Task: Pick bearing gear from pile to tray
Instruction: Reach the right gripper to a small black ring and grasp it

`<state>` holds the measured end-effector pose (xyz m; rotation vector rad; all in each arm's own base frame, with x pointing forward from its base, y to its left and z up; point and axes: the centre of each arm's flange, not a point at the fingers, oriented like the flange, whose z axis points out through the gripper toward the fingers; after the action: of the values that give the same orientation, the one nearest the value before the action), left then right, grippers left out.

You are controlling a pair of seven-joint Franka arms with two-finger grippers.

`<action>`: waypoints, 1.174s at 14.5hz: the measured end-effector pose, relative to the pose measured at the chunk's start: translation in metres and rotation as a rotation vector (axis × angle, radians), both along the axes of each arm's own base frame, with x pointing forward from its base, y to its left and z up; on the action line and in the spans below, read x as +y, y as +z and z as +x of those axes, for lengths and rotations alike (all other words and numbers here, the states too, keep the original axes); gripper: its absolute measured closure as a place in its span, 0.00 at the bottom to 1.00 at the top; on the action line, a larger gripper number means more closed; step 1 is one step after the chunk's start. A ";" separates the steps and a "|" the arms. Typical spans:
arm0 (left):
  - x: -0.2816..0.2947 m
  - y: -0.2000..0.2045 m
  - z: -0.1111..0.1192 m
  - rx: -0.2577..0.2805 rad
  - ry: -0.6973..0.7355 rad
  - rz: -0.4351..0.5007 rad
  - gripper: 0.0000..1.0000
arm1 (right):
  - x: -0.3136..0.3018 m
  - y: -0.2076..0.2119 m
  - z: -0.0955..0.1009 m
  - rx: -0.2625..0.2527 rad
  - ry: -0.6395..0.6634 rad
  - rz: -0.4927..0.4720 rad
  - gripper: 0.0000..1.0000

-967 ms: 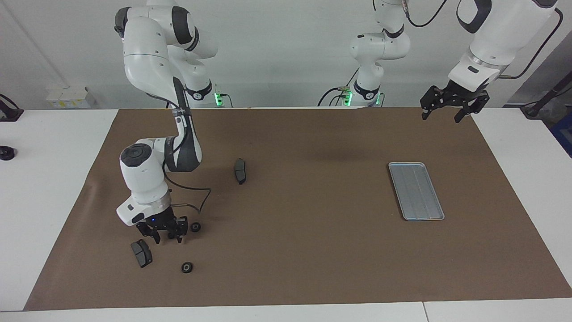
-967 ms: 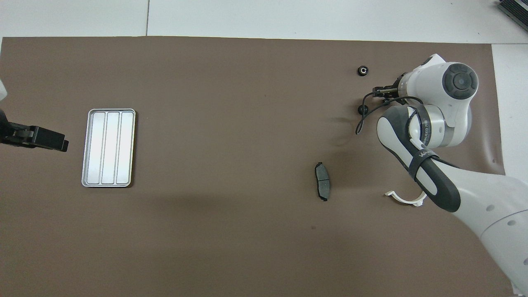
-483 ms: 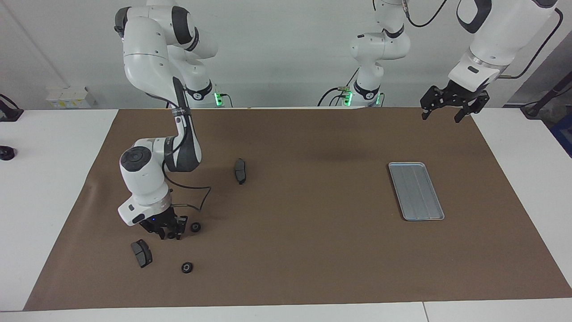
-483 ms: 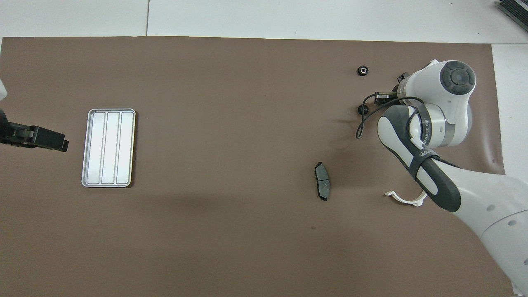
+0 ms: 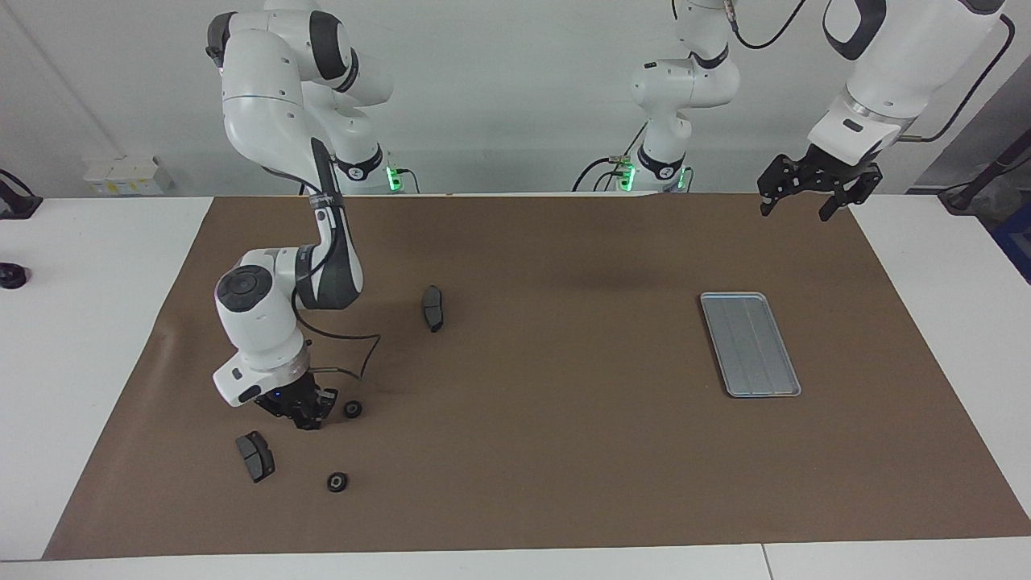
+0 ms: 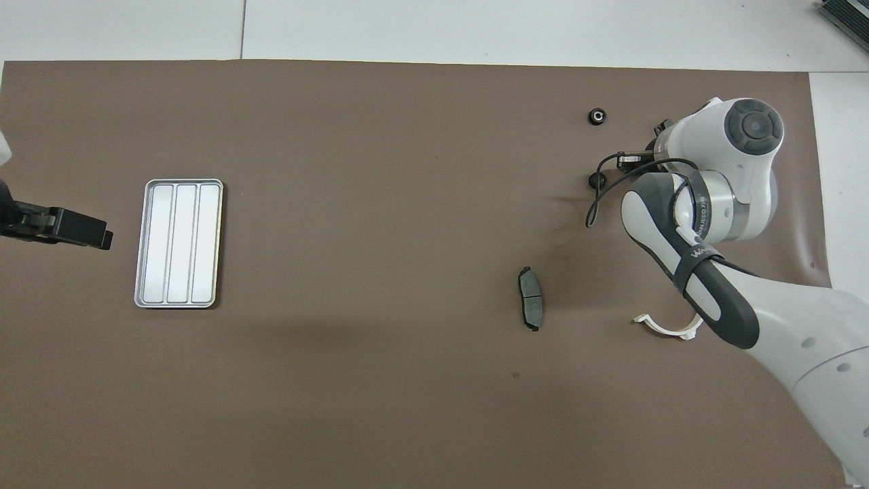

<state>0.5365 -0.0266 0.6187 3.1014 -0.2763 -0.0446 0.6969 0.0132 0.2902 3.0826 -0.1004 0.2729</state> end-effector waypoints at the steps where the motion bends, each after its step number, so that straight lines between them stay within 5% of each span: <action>1: 0.000 0.000 0.000 0.000 0.000 0.000 0.00 | 0.000 0.000 0.000 -0.001 0.000 0.000 0.76; 17: 0.000 0.000 0.000 0.000 0.001 0.000 0.00 | 0.027 0.040 0.003 -0.043 0.037 0.003 0.76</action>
<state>0.5365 -0.0266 0.6187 3.1015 -0.2754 -0.0445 0.6998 0.0406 0.3306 3.0850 -0.0447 0.3409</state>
